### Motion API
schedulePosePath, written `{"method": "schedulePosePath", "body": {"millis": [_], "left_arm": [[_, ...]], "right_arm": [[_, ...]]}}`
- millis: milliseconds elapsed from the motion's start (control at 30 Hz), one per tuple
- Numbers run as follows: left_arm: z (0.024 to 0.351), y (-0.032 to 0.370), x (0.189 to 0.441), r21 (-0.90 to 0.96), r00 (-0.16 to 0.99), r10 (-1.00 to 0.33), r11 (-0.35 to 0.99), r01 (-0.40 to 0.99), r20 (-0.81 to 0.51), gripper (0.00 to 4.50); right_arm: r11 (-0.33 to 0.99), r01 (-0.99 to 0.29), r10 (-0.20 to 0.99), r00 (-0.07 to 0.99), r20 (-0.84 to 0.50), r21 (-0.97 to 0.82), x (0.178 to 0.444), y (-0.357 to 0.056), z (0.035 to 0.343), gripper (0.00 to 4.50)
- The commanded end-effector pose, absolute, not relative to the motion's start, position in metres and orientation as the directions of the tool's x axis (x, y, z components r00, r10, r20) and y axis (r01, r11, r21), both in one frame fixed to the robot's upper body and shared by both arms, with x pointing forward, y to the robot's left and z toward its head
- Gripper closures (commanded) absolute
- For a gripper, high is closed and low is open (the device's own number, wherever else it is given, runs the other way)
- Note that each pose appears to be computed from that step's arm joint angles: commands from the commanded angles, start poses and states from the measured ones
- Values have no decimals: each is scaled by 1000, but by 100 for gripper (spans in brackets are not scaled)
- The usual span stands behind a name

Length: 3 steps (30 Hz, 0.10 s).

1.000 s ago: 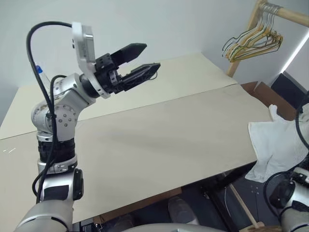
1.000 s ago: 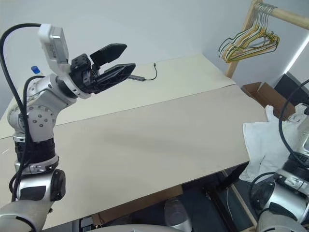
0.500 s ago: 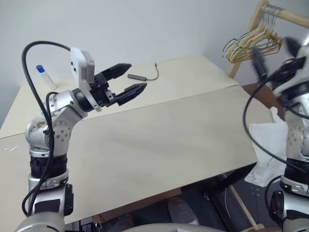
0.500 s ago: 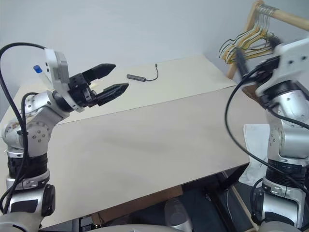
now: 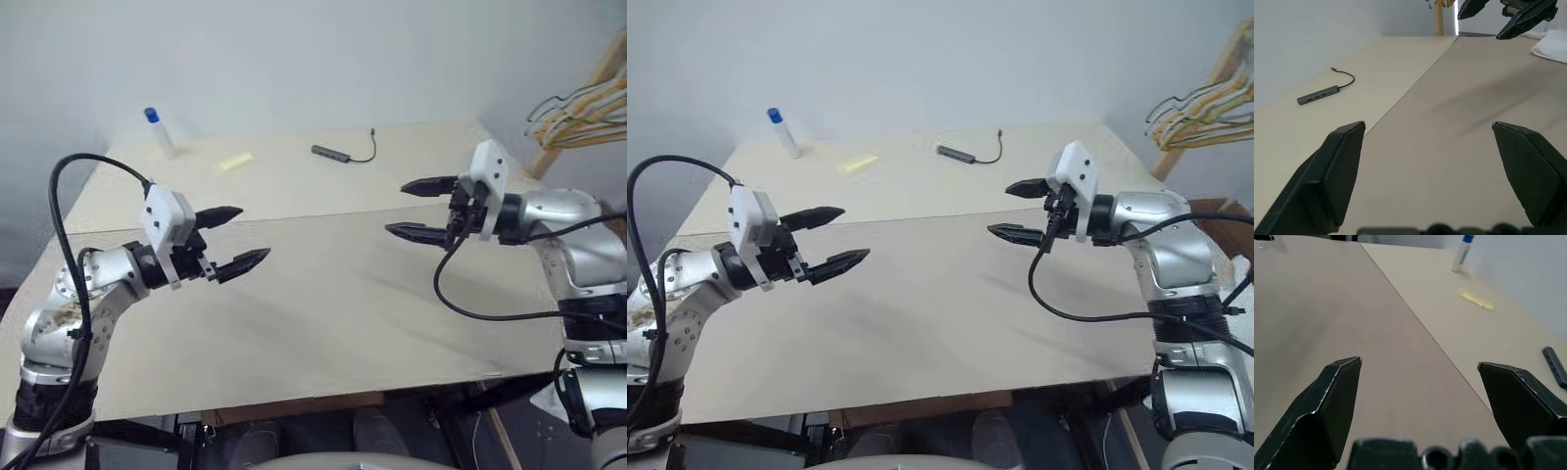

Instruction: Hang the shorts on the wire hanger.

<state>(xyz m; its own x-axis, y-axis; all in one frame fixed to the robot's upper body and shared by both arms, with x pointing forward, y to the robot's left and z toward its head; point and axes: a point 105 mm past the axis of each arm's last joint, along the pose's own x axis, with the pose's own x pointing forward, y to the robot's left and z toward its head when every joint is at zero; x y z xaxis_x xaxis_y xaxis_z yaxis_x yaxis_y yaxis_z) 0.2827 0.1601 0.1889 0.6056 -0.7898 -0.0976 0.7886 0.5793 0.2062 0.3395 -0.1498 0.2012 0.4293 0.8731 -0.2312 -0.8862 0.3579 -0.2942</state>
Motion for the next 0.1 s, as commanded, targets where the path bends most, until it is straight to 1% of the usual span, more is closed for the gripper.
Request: {"method": "schedulePosePath", "body": {"millis": [33,100], "left_arm": [[201,163,282,267,621,-780,584,766,-74,0],[198,166,285,264,638,-766,600,755,-84,0]], "right_arm": [[335,-876,880,422,-217,-346,337,-148,210,5],[331,-877,881,419,-218,-347,336,-146,209,5]]}}
